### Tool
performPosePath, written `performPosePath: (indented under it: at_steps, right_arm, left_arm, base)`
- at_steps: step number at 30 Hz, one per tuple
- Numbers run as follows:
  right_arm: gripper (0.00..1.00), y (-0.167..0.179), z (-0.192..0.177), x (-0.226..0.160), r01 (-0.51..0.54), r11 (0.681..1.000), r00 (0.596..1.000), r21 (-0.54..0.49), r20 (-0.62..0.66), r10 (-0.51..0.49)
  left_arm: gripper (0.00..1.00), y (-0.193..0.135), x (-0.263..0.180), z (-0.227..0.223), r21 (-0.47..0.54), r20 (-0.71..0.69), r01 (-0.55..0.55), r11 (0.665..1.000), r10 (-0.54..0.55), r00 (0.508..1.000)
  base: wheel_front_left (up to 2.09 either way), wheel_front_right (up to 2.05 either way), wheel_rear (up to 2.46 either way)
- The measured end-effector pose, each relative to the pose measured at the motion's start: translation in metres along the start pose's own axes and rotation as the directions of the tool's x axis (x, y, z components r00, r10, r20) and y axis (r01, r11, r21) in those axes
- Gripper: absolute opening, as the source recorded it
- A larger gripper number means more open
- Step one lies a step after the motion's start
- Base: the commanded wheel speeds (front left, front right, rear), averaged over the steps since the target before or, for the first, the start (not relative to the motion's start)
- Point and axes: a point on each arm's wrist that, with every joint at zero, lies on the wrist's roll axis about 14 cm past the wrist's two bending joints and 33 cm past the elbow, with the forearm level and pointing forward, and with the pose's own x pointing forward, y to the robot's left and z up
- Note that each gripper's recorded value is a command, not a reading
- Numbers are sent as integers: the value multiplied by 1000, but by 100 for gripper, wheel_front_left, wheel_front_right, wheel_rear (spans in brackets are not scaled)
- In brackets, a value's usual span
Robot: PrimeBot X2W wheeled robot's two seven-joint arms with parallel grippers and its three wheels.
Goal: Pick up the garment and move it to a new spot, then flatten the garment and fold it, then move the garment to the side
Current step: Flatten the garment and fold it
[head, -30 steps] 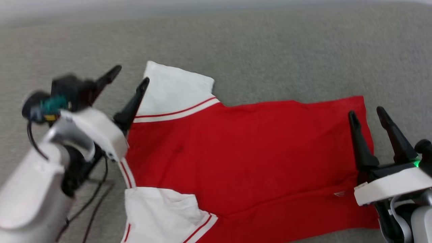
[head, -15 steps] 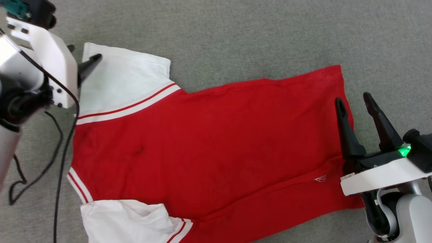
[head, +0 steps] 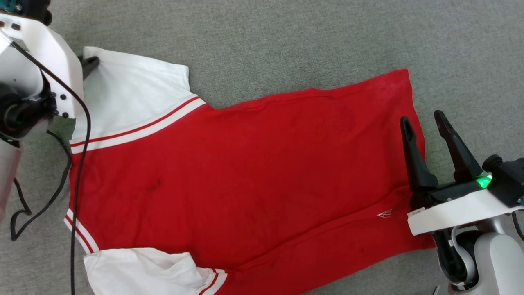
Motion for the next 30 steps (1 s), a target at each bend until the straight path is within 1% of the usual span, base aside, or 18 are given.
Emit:
performPosePath:
  at_steps: [5, 10, 11, 13, 14, 17, 21, 23, 25, 28, 30]
  right_arm:
    - [100, 2, 3, 1, -7, 1000, 1000, -7, 0, 7]
    - [100, 2, 11, -1, -22, 999, 1000, -31, -7, 22]
    - [100, 2, 11, -1, -22, 999, 1000, -31, -7, 22]
    - [100, -4, 13, -6, -18, 999, 999, -49, -34, 16]
    - [100, -4, 13, -6, -18, 999, 999, -49, -34, 16]
    - [100, -6, 19, -8, -29, 997, 998, -71, -63, 24]
    - [100, -10, 16, -10, -61, 990, 985, -127, -169, 39]
    - [100, -7, 17, -8, -86, 988, 975, -131, -216, 56]
    - [100, -7, 16, -7, -111, 984, 959, -142, -276, 68]
    - [100, -10, 18, 0, -136, 973, 930, -184, -362, 62]
    - [100, -7, 17, 6, -152, 973, 909, -175, -410, 69]
  left_arm:
    - [0, -3, -6, 5, -24, 64, 6, 1000, -4, 998]
    - [0, -7, -28, 19, -41, 174, 7, 999, 0, 985]
    - [0, -7, -28, 19, -41, 174, 7, 999, 0, 985]
    - [0, -21, -47, 30, -36, 251, 37, 999, -27, 968]
    - [0, -21, -47, 30, -36, 251, 37, 999, -27, 968]
    - [0, -33, -69, 35, -8, 311, 43, 999, -39, 949]
    - [0, -48, -96, 29, 23, 350, 41, 999, -47, 936]
    - [0, -53, -109, 24, 33, 368, 31, 999, -41, 929]
    - [0, -57, -123, 20, 40, 387, 18, 999, -32, 921]
    - [0, -67, -140, 12, 46, 418, 12, 999, -30, 908]
    - [0, -72, -150, 7, 40, 438, 12, 999, -28, 898]
  base:
    - [0, 0, 0]
    - [0, 0, 0]
    - [0, 0, 0]
    - [0, 0, 0]
    - [0, 0, 0]
    - [0, 0, 0]
    - [0, 0, 0]
    - [0, 0, 0]
    - [0, 0, 0]
    - [0, 0, 0]
    - [0, 0, 0]
